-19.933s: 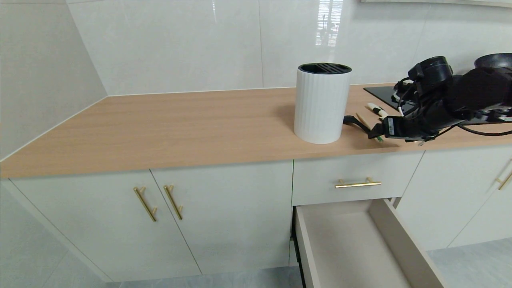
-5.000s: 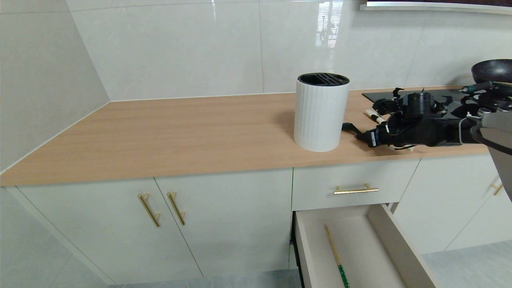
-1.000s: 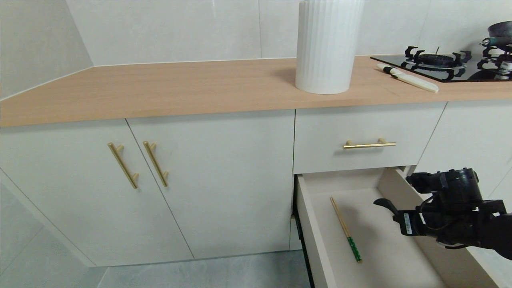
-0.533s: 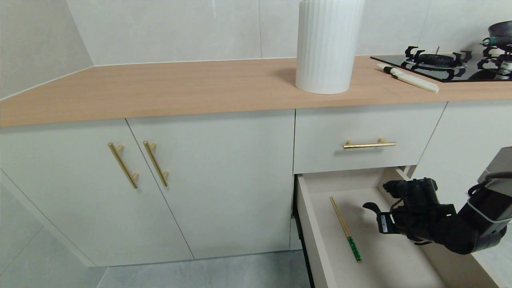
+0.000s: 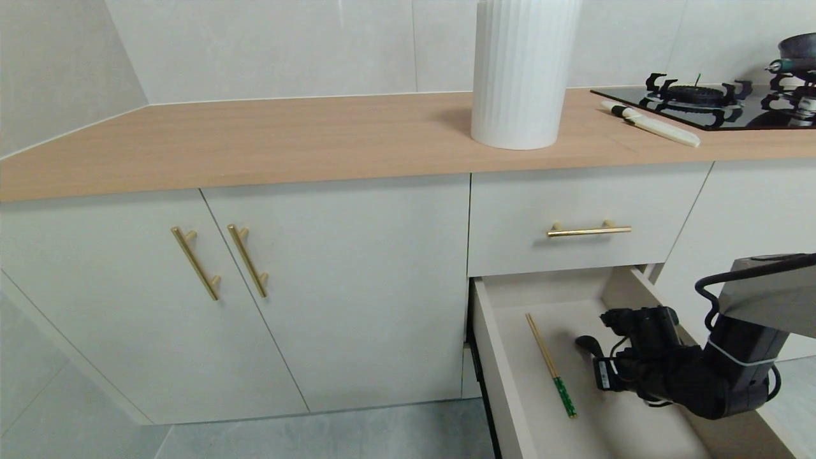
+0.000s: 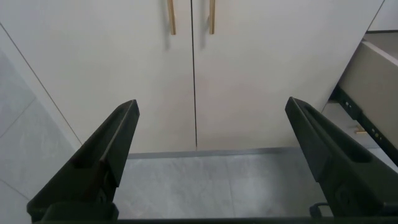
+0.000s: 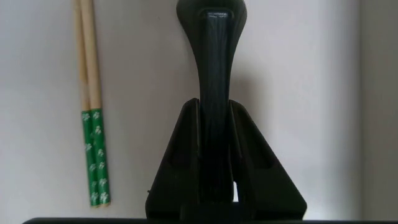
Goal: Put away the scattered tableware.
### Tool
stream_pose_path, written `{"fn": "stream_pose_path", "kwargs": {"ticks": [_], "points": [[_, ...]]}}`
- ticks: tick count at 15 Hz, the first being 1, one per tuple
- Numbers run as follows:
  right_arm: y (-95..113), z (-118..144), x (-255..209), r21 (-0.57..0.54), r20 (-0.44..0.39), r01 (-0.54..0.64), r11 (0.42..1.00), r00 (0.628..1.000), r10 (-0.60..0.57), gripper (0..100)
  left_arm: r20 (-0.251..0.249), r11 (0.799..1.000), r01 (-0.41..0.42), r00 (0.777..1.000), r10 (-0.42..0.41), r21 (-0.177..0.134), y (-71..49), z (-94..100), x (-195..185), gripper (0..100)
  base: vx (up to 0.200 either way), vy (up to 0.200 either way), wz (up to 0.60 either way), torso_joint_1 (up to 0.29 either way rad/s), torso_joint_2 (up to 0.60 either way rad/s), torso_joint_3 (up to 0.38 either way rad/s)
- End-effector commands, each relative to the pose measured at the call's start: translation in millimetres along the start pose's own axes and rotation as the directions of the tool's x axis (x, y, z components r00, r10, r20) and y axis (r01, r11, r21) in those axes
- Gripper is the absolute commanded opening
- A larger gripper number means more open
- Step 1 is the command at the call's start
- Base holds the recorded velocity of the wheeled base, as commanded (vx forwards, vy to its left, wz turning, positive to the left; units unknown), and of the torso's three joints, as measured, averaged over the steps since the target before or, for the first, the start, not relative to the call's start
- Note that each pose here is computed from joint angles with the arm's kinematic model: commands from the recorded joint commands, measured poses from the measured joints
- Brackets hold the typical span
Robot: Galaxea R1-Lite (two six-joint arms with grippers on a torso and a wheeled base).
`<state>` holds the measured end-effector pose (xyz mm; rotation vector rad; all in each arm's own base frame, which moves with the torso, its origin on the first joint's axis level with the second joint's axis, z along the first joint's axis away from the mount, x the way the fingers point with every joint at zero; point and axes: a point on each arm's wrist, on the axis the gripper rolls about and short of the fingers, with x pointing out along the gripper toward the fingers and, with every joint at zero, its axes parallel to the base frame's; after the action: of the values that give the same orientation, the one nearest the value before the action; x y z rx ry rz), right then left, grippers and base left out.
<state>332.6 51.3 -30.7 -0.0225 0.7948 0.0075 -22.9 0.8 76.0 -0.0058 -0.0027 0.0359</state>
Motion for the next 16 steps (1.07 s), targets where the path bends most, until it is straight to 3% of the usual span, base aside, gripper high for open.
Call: {"fn": "stream_pose_path", "kwargs": {"ticks": [1,8,9,14,16], "points": [[-0.3,-5.6,5.2,-0.001,-0.017,0.003,1.0,1.0,-0.003,0,-0.001,1.0,-0.001,1.0,0.001,0.0,0.0,0.1,0.1,100,0.0,0.0,0.0,0.0,0.0,0.0],[-4.8,-5.8,7.8,0.009,-0.011,0.017,1.0,1.0,-0.017,0,-0.001,1.0,-0.001,1.0,0.001,0.0,0.0,0.1,0.1,100,0.0,0.0,0.0,0.0,0.0,0.0],[-4.8,-5.7,7.8,0.009,-0.01,0.017,1.0,1.0,-0.017,100,0.001,1.0,-0.001,1.0,0.001,0.0,0.0,0.0,0.0,100,0.0,0.0,0.0,0.0,0.0,0.0],[-4.9,-2.9,4.6,0.011,0.001,0.016,1.0,1.0,-0.016,100,-0.001,1.0,-0.001,1.0,0.001,0.0,0.0,-0.1,0.0,100,0.0,0.0,0.0,0.0,0.0,0.0],[-5.9,10.4,-14.5,0.02,0.054,0.012,1.0,0.998,-0.013,100,-0.001,1.0,-0.001,1.0,0.001,0.0,0.0,0.1,0.1,100,0.0,0.0,0.0,0.0,0.0,0.0]]}}
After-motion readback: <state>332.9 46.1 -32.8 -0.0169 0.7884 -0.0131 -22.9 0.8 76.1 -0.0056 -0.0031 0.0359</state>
